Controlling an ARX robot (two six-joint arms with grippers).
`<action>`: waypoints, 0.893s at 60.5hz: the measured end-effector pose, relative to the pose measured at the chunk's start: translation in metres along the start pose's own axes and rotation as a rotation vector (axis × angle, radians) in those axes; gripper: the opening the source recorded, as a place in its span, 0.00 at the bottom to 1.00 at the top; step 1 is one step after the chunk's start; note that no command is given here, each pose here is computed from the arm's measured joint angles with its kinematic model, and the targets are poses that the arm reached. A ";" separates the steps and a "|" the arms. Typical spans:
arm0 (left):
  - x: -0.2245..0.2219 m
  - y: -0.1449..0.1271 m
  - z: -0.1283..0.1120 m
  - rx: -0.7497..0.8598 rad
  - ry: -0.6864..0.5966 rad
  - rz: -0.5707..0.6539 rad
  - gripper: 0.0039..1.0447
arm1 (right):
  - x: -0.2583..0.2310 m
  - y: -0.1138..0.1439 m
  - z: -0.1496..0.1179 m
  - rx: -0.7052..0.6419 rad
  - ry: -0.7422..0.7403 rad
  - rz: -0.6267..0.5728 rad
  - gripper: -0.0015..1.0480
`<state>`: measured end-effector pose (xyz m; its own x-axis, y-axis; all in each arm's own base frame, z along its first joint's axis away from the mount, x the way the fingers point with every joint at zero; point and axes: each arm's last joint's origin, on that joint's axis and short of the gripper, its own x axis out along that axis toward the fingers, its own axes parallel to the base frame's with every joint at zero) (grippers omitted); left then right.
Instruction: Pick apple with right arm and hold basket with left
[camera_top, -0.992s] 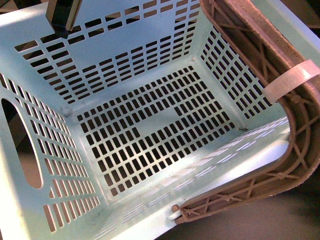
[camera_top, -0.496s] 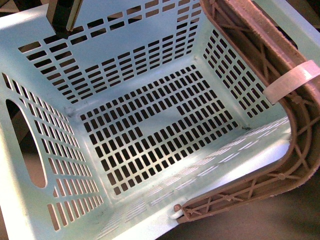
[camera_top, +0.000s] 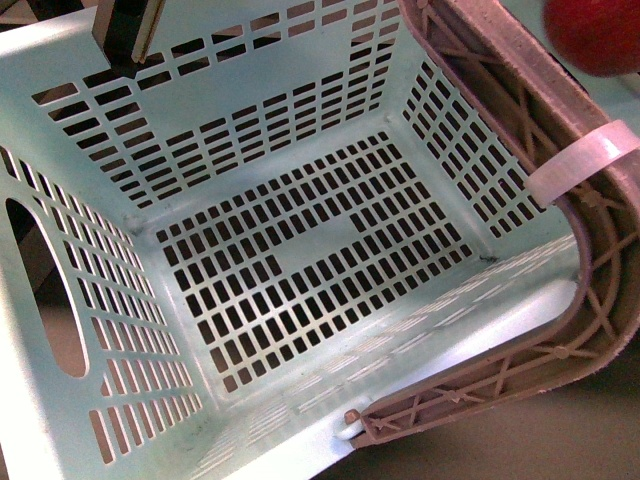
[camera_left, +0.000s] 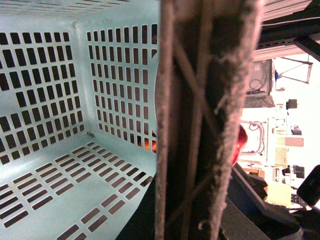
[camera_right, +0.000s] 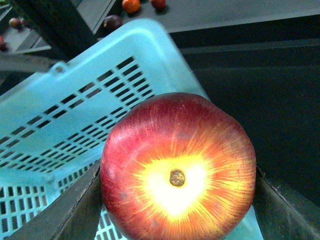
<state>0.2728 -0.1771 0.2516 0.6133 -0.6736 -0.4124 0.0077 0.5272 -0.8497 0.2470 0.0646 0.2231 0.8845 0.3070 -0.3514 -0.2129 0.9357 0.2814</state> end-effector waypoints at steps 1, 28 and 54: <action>0.000 0.000 0.000 0.000 0.000 0.000 0.06 | 0.002 0.004 -0.002 -0.006 0.009 0.007 0.69; 0.000 0.000 0.000 0.000 0.004 -0.001 0.06 | -0.006 0.022 -0.015 -0.034 -0.003 -0.065 0.91; 0.000 0.001 -0.001 0.008 0.001 0.005 0.06 | -0.070 -0.027 -0.018 -0.187 -0.407 -0.255 0.60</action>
<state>0.2724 -0.1770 0.2505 0.6128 -0.6715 -0.4166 0.0114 0.5346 -0.8450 0.1838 0.0215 0.2243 1.0000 0.0076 -0.0017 -0.0075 0.9985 0.0545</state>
